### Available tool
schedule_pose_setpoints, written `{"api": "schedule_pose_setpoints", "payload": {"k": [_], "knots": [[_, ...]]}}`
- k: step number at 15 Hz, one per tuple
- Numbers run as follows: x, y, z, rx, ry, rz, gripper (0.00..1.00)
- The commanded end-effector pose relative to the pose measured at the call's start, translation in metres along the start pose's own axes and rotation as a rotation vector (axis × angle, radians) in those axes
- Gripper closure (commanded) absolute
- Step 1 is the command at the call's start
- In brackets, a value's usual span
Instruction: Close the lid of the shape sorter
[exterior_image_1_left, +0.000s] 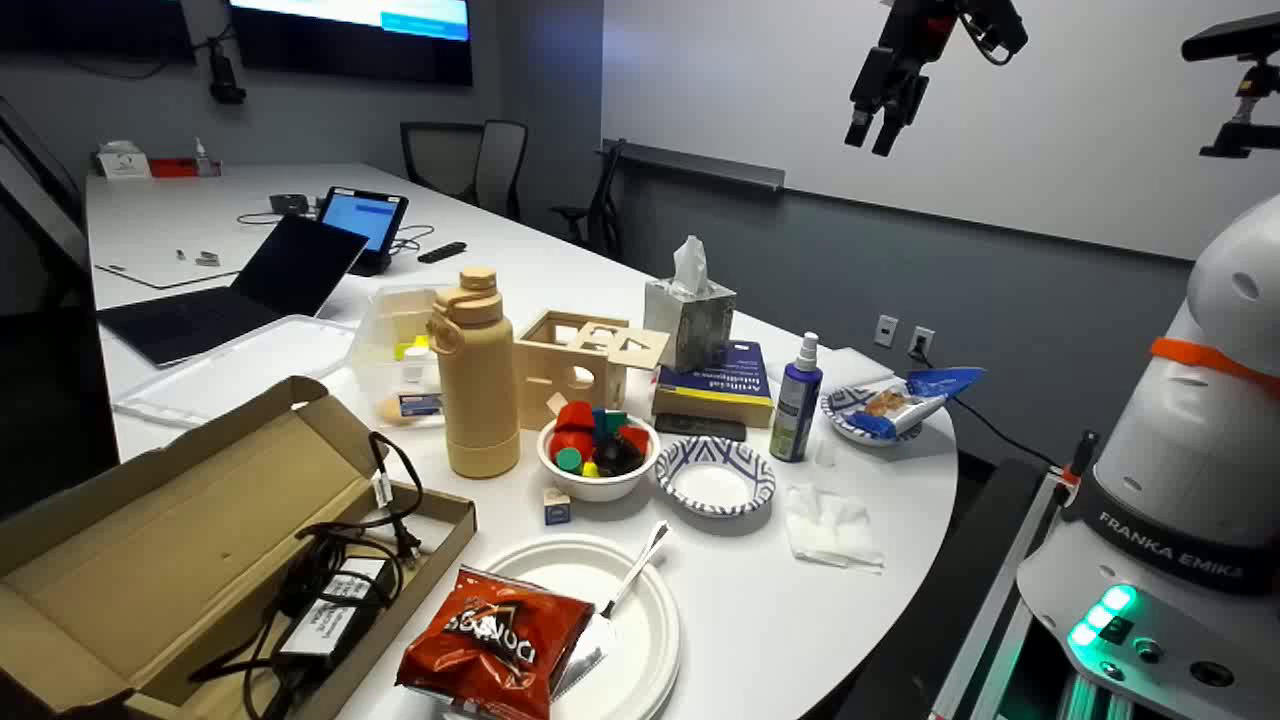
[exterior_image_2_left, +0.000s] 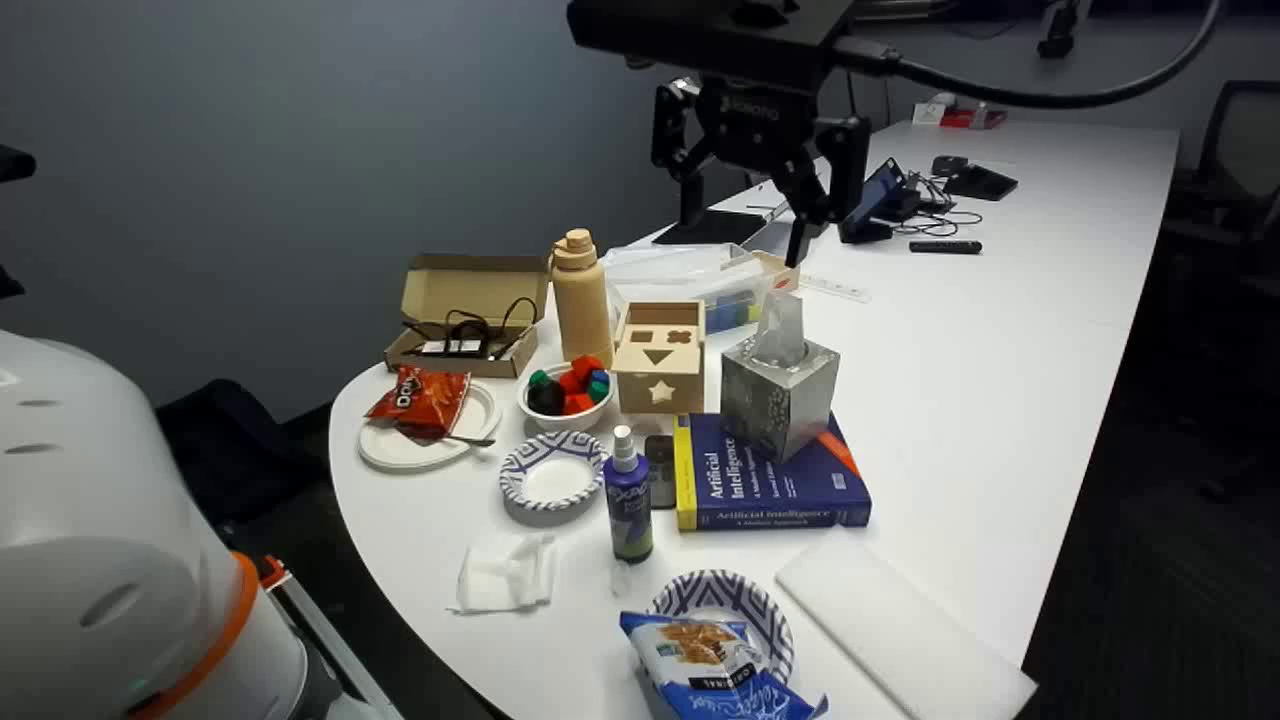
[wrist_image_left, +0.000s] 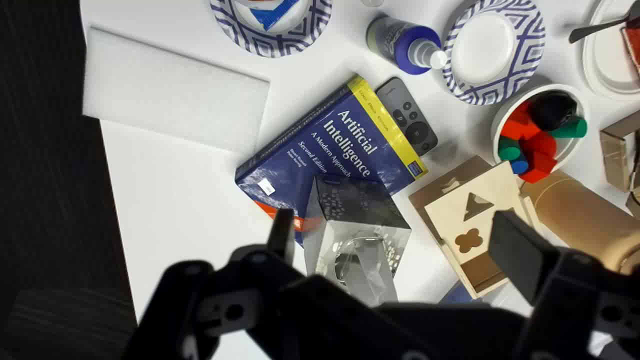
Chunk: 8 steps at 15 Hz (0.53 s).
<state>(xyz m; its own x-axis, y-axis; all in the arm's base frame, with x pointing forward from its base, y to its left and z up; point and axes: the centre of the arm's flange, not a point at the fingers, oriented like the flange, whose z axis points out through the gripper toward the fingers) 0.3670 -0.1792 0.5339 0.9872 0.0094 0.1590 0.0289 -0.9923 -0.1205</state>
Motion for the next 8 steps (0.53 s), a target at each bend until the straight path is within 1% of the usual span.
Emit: {"api": "schedule_pose_setpoints", "payload": {"k": [1,3,4,5,8], "knots": [[0.000,0.000,-0.001,0.000,0.001,0.000,0.00],[0.010,-0.019,0.019,-0.013,-0.019,-0.015,0.00],[0.017,-0.036,0.032,-0.008,-0.027,-0.027,0.00],[0.022,-0.047,0.041,-0.019,-0.036,-0.030,0.00],[0.041,-0.098,0.084,-0.045,-0.074,-0.062,0.00]]}}
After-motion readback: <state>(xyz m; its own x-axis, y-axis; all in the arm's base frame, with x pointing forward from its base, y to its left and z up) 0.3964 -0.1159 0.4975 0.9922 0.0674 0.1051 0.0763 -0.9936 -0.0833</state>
